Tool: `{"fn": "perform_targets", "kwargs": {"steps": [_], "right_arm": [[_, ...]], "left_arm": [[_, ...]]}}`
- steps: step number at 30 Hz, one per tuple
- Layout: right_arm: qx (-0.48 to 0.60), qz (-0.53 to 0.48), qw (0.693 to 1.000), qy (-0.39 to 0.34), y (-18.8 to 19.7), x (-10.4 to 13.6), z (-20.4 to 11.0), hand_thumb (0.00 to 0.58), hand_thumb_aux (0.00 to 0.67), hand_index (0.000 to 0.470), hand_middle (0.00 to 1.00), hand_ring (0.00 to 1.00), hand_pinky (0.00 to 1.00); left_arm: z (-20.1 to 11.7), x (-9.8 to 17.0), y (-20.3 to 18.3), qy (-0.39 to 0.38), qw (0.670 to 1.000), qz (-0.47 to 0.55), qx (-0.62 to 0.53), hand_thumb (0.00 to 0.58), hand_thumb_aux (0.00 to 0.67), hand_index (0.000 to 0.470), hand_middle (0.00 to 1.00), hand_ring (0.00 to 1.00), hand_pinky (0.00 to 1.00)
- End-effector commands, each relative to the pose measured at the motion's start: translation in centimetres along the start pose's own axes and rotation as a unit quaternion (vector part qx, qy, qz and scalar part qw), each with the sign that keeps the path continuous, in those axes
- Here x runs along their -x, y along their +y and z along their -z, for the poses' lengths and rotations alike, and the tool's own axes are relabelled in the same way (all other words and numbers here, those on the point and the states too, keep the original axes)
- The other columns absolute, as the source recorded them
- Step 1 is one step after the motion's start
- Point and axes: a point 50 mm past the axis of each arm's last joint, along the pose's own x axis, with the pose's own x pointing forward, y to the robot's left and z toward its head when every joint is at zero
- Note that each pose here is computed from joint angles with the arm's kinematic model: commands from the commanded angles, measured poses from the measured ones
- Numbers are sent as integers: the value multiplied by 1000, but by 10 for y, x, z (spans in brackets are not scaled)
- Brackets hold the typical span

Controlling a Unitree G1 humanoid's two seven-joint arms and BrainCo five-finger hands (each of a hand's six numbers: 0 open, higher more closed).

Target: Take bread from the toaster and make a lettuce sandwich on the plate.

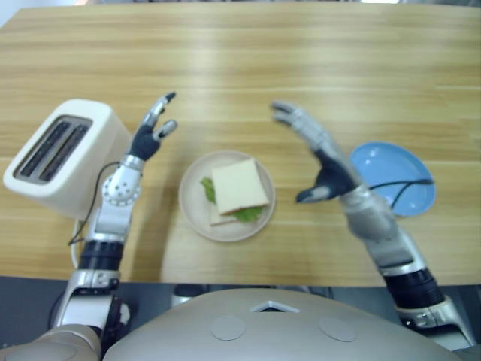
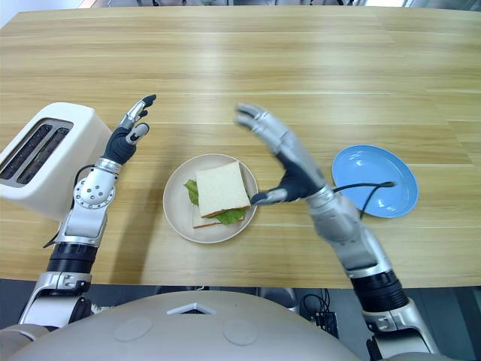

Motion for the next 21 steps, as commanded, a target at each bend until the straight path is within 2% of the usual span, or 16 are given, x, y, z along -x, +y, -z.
{"fn": "perform_targets", "kwargs": {"steps": [1, 4, 7, 9, 10, 11, 12, 13, 17, 21], "right_arm": [[2, 17, 1000, 13, -20, -1, -1, 0, 0, 0, 0, 0, 0], [33, -55, 997, 46, -17, 7, 4, 0, 0, 0, 0, 0, 0], [68, -237, 962, 120, 2, 36, 16, 0, 0, 0, 0, 0, 0], [61, -298, 937, 168, -1, 55, 18, 0, 0, 0, 0, 0, 0], [44, -308, 932, 185, -5, 61, 16, 540, 494, 339, 0, 0, 0], [18, -311, 930, 197, -9, 65, 14, 540, 494, 339, 0, 0, 0], [-8, -317, 925, 210, -12, 70, 12, 580, 670, 460, 298, 298, 298], [-29, -327, 918, 224, -14, 75, 12, 580, 670, 460, 1000, 1000, 1000], [-97, -389, 877, 265, -8, 93, 8, 580, 670, 460, 1000, 1000, 1000], [-156, -423, 850, 274, 11, 103, 11, 580, 670, 460, 1000, 1000, 1000]], "left_arm": [[-3, 6, 7, -2, 999, 23, -27, 0, 0, 0, 0, 0, 0], [2, 20, 8, 25, 991, 120, -51, 0, 0, 0, 0, 0, 0], [2, 46, 17, 49, 973, 217, -66, 0, 0, 0, 0, 0, 0], [0, 60, 29, 68, 963, 253, -61, 0, 0, 0, 0, 0, 0], [-2, 66, 35, 75, 959, 267, -54, 307, 210, 144, 494, 494, 494], [-5, 71, 40, 80, 956, 279, -40, 307, 210, 144, 494, 494, 494], [-7, 77, 43, 87, 950, 298, -20, 580, 670, 460, 1000, 1000, 1000], [-9, 83, 43, 94, 943, 321, -8, 580, 670, 460, 1000, 1000, 1000], [-4, 102, 39, 149, 905, 399, -1, 580, 670, 460, 1000, 1000, 1000], [6, 106, 33, 188, 881, 435, -19, 580, 670, 460, 1000, 1000, 1000]]}}
